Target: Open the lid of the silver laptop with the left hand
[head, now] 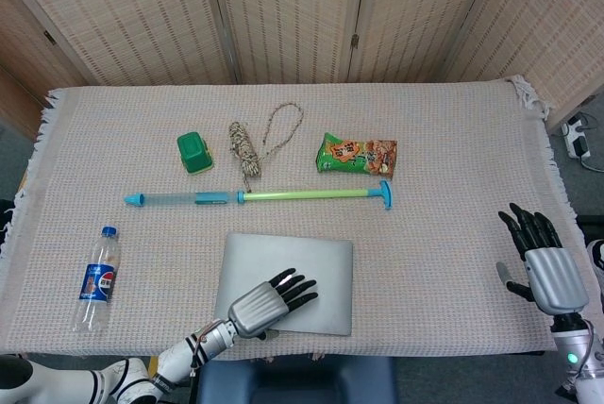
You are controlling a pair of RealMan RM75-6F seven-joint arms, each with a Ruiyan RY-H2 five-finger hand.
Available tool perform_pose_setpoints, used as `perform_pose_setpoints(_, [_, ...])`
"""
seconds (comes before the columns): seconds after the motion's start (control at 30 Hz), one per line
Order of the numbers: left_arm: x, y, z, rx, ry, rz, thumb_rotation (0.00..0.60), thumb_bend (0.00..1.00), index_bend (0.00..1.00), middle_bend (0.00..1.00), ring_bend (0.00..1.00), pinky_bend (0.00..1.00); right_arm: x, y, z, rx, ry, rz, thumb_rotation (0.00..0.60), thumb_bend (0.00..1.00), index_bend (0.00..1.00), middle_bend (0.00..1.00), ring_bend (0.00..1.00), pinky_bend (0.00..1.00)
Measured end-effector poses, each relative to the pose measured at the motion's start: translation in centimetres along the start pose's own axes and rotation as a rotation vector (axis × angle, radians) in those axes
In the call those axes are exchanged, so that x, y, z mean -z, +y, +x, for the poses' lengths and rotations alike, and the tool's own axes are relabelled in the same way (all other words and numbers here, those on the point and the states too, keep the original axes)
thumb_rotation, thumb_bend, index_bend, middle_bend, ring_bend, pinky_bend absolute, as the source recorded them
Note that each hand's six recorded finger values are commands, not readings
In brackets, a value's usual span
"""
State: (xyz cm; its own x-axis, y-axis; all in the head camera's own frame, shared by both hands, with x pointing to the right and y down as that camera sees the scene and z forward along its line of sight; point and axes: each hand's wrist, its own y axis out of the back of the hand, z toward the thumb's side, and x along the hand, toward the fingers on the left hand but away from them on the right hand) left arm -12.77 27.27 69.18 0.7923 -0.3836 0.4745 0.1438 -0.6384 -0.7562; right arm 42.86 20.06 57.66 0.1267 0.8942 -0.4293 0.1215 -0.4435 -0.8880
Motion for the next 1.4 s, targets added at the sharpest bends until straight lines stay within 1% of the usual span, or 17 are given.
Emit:
perform_pose_setpoints(0.33, [0.2,-0.1,0.0,-0.011,0.009,0.011,0.6,0.31,0.06,0.04,0.0,0.0,-0.1,-0.1,0.1,-0.001,-0.001,-0.001,0.6,0.44,0.0,0.0,0.01,0.0])
perform_pose_setpoints(0.57, [0.6,0.0,0.0,-0.052,0.026,0.027,0.6,0.45,0.08,0.07,0.01,0.0,-0.3,-0.2,0.2,-0.004,0.006,-0.002,0.6,0.44,0.0,0.0,0.01,0.0])
perform_pose_setpoints(0.73, [0.8,0.3,-0.1,-0.096,0.037,0.02,0.6,0.5,0.08,0.08,0.01,0.0,-0.7,-0.3,0.4,-0.008,0.026,-0.003,0.6,0.44,0.0,0.0,0.01,0.0])
perform_pose_setpoints(0.83, [1.1,0.7,0.0,-0.141,0.048,0.025,0.6,0.52,0.08,0.08,0.01,0.0,-1.2,-0.3,0.5,-0.01,0.05,-0.006,0.6,0.44,0.0,0.0,0.01,0.0])
perform_pose_setpoints(1.03, [2.1,2.1,0.1,-0.269,0.085,0.027,0.6,0.55,0.06,0.08,0.01,0.0,-2.8,-0.7,1.0,-0.03,0.131,-0.042,0.6,0.44,0.0,0.0,0.04,0.0])
perform_pose_setpoints(1.27, [3.9,4.5,0.2,-0.419,0.151,0.028,0.6,0.57,0.06,0.08,0.0,0.0,-5.3,-1.4,1.7,-0.08,0.269,-0.114,0.6,0.43,0.0,0.0,0.08,0.0])
perform_pose_setpoints(1.4, [4.6,5.7,0.4,-0.472,0.176,0.029,0.6,0.58,0.06,0.09,0.0,0.0,-6.8,-1.9,2.1,-0.124,0.345,-0.15,0.6,0.43,0.0,0.02,0.11,0.02])
